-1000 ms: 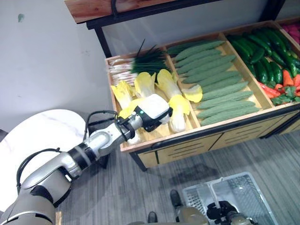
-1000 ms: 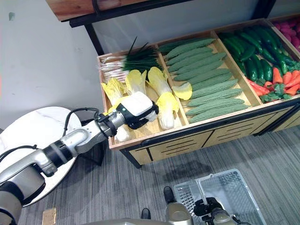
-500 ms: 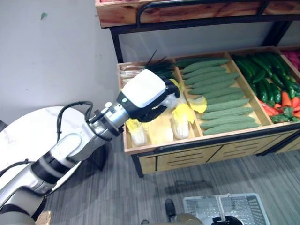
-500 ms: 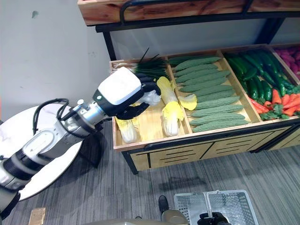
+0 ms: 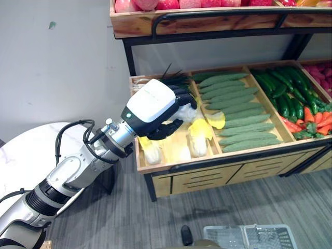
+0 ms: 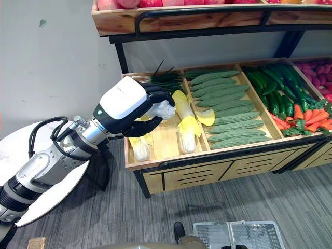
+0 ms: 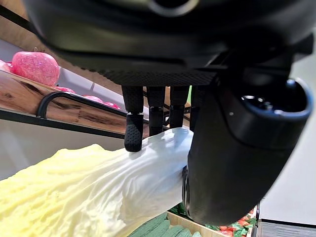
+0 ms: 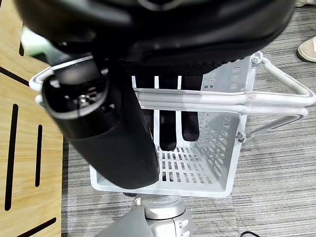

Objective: Get the vegetables into the basket

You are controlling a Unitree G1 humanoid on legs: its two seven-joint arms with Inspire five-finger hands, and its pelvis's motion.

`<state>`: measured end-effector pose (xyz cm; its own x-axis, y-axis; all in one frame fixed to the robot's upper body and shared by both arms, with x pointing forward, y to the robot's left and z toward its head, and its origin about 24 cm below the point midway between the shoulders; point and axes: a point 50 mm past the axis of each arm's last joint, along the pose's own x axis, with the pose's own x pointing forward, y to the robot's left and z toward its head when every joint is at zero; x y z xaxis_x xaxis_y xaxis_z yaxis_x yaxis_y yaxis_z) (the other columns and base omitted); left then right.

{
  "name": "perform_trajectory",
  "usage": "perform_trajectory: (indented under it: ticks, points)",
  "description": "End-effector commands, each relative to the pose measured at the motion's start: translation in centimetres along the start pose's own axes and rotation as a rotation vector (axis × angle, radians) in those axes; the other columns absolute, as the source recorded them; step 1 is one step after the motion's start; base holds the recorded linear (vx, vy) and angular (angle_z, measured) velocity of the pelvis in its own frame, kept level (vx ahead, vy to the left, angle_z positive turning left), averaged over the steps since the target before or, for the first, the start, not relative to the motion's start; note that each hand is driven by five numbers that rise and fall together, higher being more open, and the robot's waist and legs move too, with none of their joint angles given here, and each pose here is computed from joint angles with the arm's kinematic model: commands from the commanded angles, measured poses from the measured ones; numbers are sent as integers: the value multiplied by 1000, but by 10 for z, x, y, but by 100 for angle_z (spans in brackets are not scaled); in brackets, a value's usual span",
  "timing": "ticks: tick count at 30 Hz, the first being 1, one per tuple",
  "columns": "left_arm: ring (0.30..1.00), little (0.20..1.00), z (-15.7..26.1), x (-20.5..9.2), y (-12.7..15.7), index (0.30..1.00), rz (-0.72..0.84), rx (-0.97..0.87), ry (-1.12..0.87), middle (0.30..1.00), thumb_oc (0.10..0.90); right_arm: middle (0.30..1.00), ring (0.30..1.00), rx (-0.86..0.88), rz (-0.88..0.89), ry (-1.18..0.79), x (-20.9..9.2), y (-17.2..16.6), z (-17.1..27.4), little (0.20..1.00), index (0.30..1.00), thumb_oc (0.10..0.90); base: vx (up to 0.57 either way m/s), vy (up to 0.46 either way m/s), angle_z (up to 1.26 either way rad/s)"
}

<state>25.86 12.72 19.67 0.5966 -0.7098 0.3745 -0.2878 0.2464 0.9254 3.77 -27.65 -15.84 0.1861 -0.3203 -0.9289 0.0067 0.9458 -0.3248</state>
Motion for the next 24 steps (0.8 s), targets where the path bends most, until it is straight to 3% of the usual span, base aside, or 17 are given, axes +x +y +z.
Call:
perform_trajectory:
  ticks: [1,24]
  points:
    - [300,300,4,11,50,300,249,43,-50,300,400,300,300,52,-32,6,0,-10,-3,300,300,400,-19,45,-10]
    - [300,300,11,16,52,300,273,-11,-85,300,400,300,300,60,-40,-56,1,-9,16,300,300,400,-2,34,-16]
